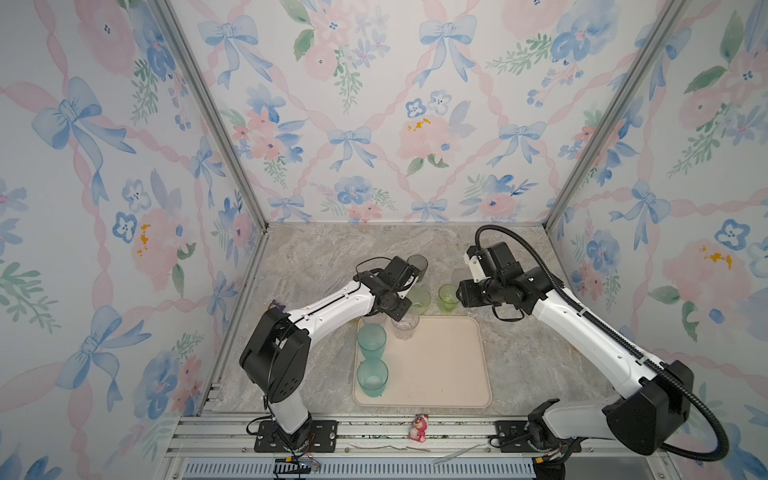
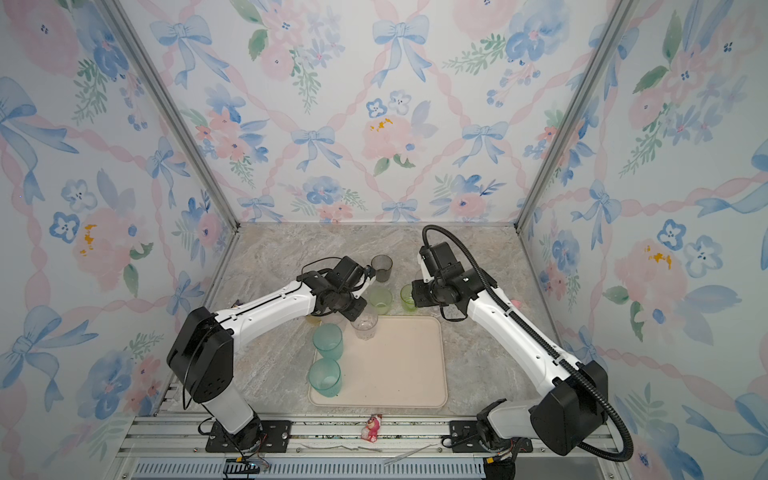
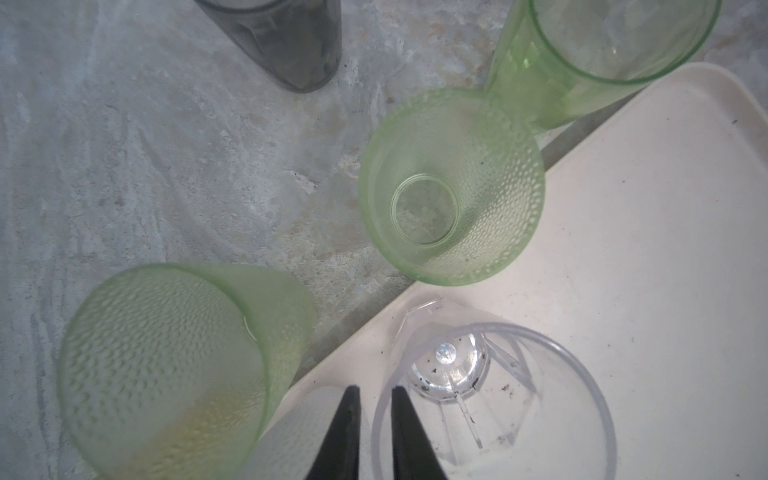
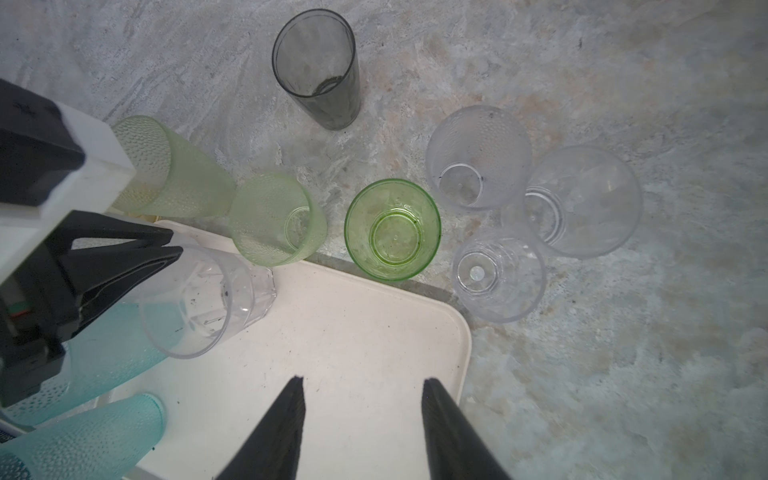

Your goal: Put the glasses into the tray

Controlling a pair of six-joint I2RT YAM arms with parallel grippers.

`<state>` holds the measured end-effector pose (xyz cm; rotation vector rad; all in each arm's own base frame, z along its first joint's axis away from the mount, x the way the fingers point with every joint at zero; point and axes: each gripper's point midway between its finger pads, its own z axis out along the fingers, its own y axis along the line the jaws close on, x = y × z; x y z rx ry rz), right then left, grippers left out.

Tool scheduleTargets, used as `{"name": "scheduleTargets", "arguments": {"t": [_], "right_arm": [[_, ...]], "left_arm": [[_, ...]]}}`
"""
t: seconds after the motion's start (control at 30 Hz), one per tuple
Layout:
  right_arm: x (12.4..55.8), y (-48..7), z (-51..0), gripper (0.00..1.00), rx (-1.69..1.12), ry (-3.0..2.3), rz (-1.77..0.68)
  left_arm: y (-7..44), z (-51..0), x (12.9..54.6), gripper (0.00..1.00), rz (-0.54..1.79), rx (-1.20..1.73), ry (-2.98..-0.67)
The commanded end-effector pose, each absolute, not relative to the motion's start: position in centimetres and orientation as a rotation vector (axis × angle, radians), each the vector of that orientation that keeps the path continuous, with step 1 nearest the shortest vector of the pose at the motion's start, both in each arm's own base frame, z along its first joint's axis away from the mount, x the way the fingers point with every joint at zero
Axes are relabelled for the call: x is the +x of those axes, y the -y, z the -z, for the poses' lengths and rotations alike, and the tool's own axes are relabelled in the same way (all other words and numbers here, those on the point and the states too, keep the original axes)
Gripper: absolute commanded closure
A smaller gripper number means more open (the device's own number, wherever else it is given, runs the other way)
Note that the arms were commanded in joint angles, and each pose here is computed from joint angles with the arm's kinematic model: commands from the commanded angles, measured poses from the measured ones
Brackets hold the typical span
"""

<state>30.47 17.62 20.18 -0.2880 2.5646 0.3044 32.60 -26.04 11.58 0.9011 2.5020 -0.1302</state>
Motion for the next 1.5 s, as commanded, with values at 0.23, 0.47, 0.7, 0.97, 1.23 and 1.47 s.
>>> {"name": "scheduleTargets", "arguments": {"t": [0.23,0.47,0.7,0.97,1.23,1.47], "right_arm": [[30.3,-16.3,-19.8,0.55,-0.242,-2.575,-0.241],[32.6,-12.2,-20.5,0.57,-0.109,-2.572,-0.159],[35.1,-5.8,-18.0,0.61,0.063,-2.643,0.065],[37.8,-3.6,-15.2,0.67,0.161,-2.697,0.052],[39.6,-3.6,-14.2,0.71,0.215,-2.693,-0.058],[40.5,-3.3,-12.0,0.74,0.253,-2.729,-0.109]], "left_arm": [[27.0,-18.7,34.7,0.82,0.174,0.83,-2.335],[27.7,-24.4,34.7,0.82,0.335,0.718,-2.235],[24.1,-25.9,35.3,0.8,0.431,0.521,-2.209],[20.2,-25.1,35.8,0.79,0.432,0.409,-2.223],[19.4,-24.8,36.1,0.79,0.421,0.389,-2.23],[19.2,-24.5,36.4,0.79,0.42,0.389,-2.236]]}}
